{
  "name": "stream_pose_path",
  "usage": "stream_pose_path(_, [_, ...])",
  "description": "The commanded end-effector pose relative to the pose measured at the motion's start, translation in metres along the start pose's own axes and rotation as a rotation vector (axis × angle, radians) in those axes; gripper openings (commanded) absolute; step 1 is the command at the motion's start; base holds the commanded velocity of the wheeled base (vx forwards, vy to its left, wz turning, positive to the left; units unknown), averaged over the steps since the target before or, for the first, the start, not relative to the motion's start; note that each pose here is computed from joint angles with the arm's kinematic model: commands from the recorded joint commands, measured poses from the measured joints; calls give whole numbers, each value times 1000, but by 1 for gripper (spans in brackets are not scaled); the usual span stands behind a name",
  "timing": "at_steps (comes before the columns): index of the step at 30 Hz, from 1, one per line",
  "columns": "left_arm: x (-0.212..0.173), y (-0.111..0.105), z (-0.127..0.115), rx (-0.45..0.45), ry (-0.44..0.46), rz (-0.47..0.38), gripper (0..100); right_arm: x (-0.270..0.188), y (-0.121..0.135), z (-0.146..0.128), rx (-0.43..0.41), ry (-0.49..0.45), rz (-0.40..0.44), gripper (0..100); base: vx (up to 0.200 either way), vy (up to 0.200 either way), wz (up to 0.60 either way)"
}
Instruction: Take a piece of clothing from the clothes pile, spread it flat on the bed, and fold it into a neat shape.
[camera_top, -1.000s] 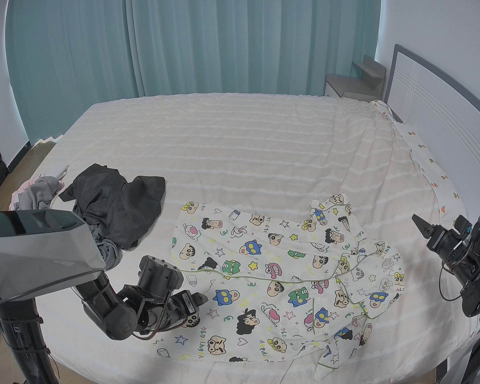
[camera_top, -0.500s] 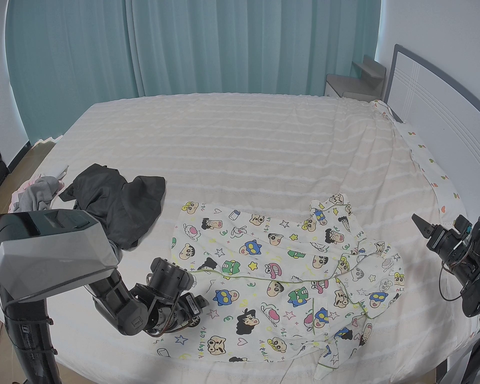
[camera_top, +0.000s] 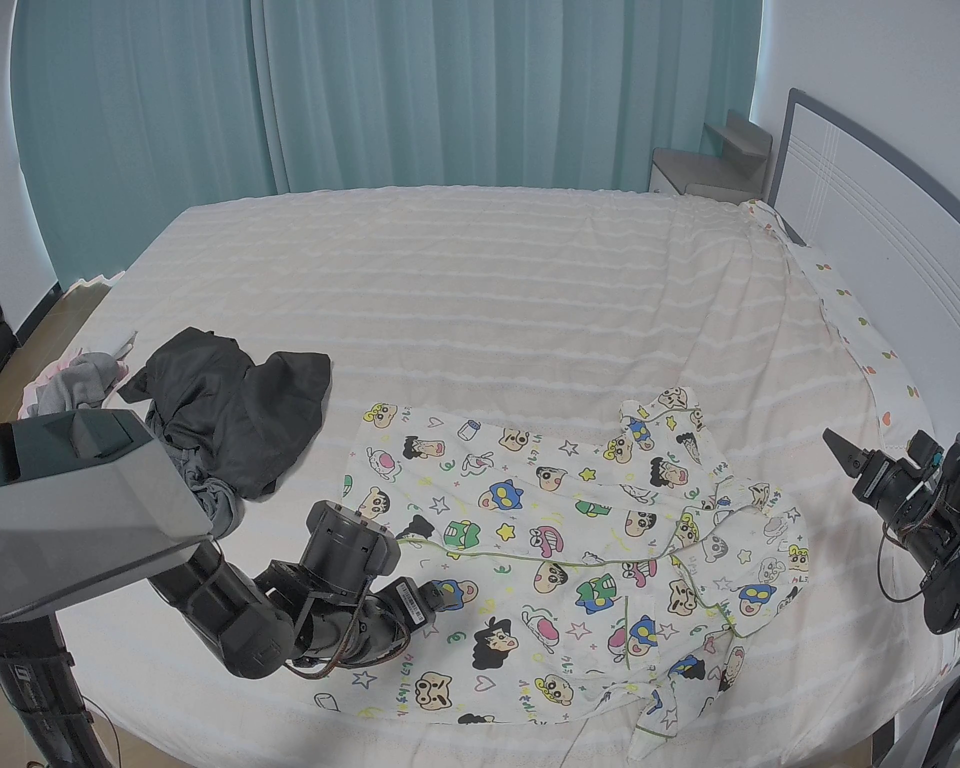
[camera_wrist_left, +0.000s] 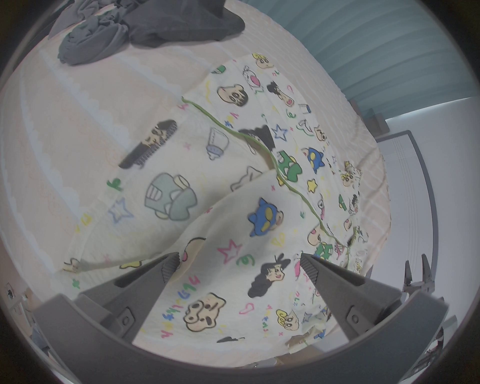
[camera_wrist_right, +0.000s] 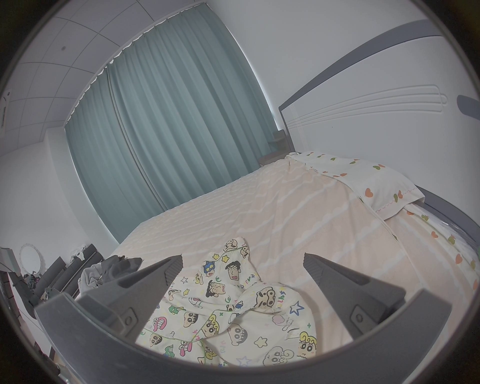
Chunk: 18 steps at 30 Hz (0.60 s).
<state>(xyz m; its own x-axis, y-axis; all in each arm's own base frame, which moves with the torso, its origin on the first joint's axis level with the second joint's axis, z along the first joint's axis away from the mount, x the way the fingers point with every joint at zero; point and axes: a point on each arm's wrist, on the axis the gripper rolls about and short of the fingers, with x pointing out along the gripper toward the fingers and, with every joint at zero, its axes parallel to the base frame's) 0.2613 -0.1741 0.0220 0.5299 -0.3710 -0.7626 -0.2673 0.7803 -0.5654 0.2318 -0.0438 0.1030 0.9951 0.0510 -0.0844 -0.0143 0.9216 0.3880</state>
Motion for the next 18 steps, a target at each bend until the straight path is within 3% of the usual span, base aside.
stream_pose_path(1, [-3,-6,-6,17,18,-23,100,0,0,0,-1,-4,2,100,0,0,0])
stream_pose_path(5, [-9,-8,-7,18,50,-57,100,0,0,0,-1,-3,1,100,0,0,0])
stream_pose_path(11, [-19,-1,-24,48,221,-149,100,0,0,1,-1,-5,3,100,0,0,0])
stream_pose_path(18, [-17,3,-33,76,247,-142,100,-1,1,1,-2,-7,3,100,0,0,0])
